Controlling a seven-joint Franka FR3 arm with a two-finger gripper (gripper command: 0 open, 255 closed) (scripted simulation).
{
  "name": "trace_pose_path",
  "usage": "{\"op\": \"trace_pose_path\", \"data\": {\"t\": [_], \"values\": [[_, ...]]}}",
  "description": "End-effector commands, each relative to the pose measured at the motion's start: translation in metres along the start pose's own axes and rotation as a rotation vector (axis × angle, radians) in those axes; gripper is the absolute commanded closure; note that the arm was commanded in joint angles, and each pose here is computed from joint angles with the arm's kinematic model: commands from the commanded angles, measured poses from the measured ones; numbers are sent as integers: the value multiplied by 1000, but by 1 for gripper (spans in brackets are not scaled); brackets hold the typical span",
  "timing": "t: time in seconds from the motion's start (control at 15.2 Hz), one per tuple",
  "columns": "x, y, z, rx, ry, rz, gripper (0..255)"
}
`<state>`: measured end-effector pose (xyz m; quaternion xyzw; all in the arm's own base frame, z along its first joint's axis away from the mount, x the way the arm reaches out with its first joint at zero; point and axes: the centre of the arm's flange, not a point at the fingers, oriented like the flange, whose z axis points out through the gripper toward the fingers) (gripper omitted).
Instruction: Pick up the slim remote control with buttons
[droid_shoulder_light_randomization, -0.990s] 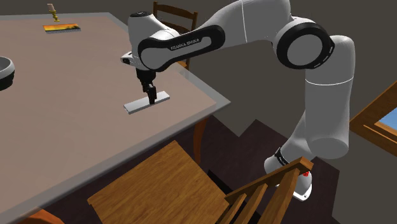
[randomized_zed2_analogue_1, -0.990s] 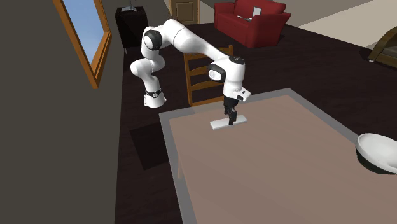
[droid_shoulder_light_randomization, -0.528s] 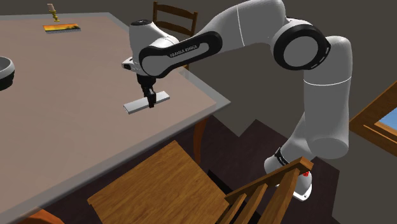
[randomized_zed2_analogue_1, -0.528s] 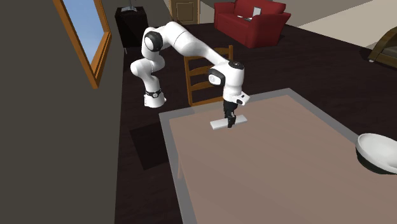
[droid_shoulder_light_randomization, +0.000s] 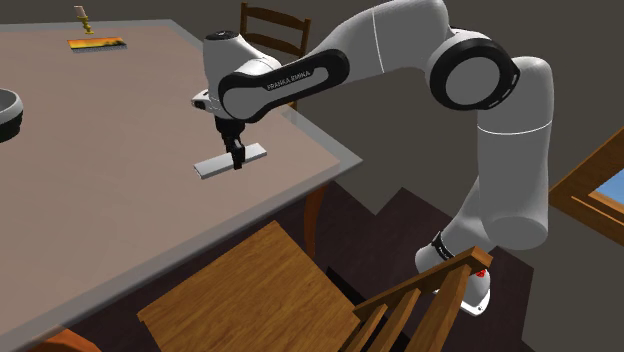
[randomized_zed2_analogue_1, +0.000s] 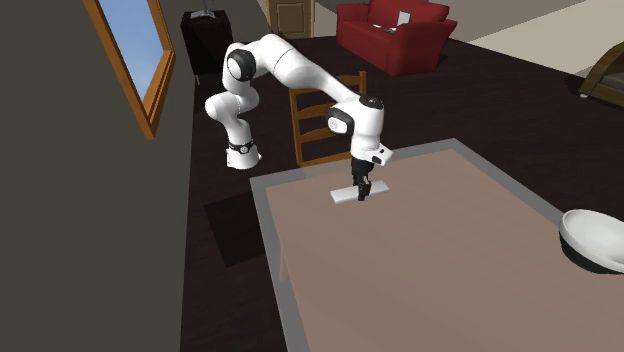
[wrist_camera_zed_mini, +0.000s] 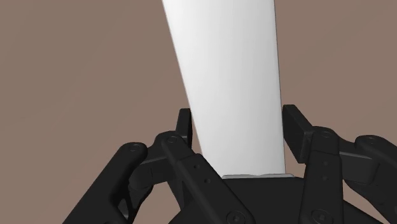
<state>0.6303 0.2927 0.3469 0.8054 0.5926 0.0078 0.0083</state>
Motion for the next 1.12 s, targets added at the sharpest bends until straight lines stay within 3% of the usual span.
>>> {"op": "trace_pose_path", "data": {"t": [0.0,1.06], "values": [[-1,0,-4,2,-2,1,255],[0,1,-78,2,-2,1,255]]}}
